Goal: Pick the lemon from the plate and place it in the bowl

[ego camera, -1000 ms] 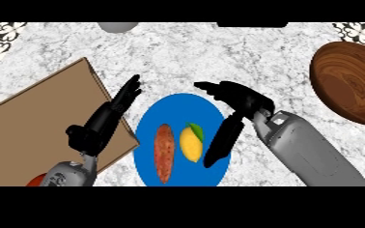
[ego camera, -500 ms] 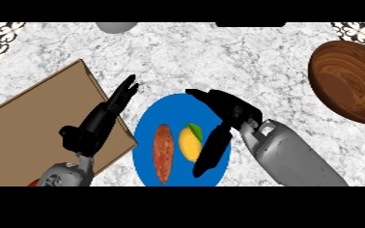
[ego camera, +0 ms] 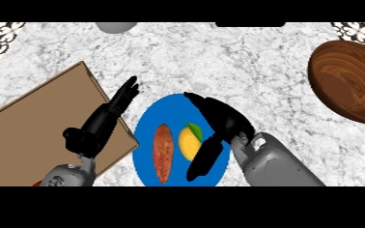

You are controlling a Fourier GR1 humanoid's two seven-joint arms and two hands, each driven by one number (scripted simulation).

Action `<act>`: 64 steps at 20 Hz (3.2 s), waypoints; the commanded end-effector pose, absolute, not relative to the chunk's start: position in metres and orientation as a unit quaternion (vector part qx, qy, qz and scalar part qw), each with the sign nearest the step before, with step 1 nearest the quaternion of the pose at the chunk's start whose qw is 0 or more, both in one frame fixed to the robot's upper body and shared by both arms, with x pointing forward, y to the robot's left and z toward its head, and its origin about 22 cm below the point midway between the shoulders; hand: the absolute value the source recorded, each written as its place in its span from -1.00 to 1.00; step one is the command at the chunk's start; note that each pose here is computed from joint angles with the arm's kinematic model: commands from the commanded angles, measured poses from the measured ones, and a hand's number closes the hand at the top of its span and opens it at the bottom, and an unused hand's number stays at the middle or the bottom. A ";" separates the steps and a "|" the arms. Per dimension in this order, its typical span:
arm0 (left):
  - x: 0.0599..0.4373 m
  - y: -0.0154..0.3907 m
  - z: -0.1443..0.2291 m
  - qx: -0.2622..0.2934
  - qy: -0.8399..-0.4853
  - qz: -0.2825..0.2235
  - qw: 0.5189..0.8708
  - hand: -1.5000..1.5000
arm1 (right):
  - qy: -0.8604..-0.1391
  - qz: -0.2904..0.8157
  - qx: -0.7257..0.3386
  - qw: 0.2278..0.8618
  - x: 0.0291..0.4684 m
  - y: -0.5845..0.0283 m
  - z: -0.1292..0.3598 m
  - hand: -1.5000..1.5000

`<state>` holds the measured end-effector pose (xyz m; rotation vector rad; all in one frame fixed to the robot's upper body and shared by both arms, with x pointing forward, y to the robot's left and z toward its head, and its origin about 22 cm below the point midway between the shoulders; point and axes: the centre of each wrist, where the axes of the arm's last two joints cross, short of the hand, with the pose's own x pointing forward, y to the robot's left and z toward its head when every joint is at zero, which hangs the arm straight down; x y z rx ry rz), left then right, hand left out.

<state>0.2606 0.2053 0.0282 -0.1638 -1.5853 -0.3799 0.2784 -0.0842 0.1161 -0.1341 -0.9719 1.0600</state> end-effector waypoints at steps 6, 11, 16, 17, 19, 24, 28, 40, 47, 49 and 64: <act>0.293 0.195 0.037 -0.078 -0.708 -0.170 0.681 0.00 | -0.422 0.485 -0.124 0.756 0.275 -0.078 0.098 -1.00; 0.269 0.218 0.021 -0.075 -0.710 -0.168 0.679 0.00 | -0.398 0.491 -0.122 0.765 0.272 -0.069 0.068 -1.00; 0.266 0.207 0.036 -0.074 -0.710 -0.174 0.678 0.00 | -0.394 0.490 -0.104 0.771 0.287 -0.075 0.048 -1.00; 0.262 0.233 0.037 -0.073 -0.705 -0.168 0.685 0.00 | -0.393 0.490 -0.118 0.769 0.275 -0.090 0.056 -1.00; 0.256 0.184 0.028 -0.077 -0.708 -0.167 0.682 0.00 | -0.395 0.483 -0.112 0.774 0.278 -0.083 0.040 -1.00; 0.252 0.204 0.025 -0.080 -0.702 -0.166 0.688 0.00 | -0.413 0.477 -0.095 0.770 0.293 -0.076 0.041 -1.00; 0.268 0.201 0.023 -0.076 -0.706 -0.169 0.683 0.00 | -0.467 0.469 -0.113 0.741 0.288 -0.072 0.041 1.00; 0.258 0.212 0.023 -0.069 -0.696 -0.159 0.697 0.00 | -0.487 0.743 -0.074 0.453 0.249 -0.129 0.044 1.00; 0.255 0.219 0.027 -0.050 -0.703 -0.136 0.696 0.00 | -0.544 0.780 -0.117 0.287 0.236 -0.225 0.091 1.00; 0.255 0.221 0.026 -0.047 -0.703 -0.135 0.697 0.00 | -0.573 0.765 -0.151 0.251 0.239 -0.255 0.111 1.00; 0.254 0.222 0.030 -0.062 -0.708 -0.154 0.686 0.00 | -0.799 0.473 -0.109 0.354 0.238 -0.431 0.188 1.00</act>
